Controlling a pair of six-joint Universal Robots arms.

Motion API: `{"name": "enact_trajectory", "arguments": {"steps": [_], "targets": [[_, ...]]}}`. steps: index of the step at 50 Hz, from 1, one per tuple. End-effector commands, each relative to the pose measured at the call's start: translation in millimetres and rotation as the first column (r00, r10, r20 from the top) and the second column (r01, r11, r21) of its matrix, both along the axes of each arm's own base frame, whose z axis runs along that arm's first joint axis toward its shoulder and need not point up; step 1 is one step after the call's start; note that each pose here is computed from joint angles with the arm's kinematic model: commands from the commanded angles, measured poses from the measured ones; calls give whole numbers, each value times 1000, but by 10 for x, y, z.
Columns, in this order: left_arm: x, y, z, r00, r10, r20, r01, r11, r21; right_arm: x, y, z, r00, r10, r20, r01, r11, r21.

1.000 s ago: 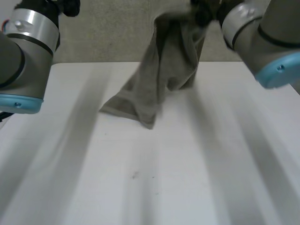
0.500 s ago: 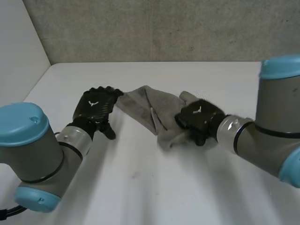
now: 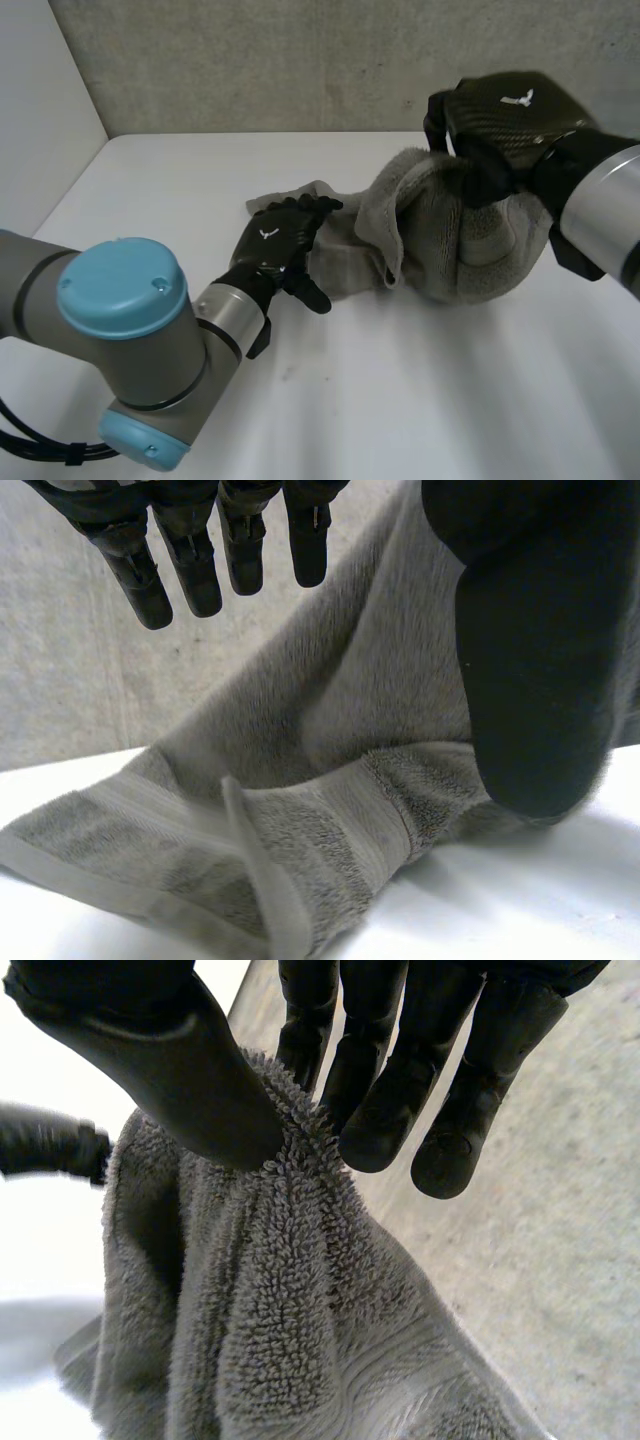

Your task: Fold the towel.

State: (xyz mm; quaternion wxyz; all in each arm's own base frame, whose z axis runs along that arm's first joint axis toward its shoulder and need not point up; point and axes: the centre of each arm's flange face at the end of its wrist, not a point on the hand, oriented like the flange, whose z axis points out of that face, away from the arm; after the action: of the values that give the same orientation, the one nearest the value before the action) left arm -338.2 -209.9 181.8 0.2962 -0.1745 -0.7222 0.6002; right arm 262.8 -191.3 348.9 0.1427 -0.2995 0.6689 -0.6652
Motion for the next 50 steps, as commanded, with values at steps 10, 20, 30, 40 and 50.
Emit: {"name": "enact_trajectory", "arguments": {"steps": [10,20,30,40,50], "targets": [[-160,179,-372,997,-59,45,53,992,116,-137,227,398,993,-8,116,22,992,-123],[-237,119,-512,996,-60,65,52,991,121,-171,299,393,993,-7,115,22,992,-126],[-23,-64,-330,992,23,122,-34,995,93,-196,180,313,998,-30,47,36,991,-129],[760,-381,140,928,240,285,-215,970,-118,-350,-222,-359,942,-78,-325,77,997,-15],[756,-297,-197,898,100,429,-84,995,-56,-227,-517,-1107,875,53,-481,42,982,185]]}}
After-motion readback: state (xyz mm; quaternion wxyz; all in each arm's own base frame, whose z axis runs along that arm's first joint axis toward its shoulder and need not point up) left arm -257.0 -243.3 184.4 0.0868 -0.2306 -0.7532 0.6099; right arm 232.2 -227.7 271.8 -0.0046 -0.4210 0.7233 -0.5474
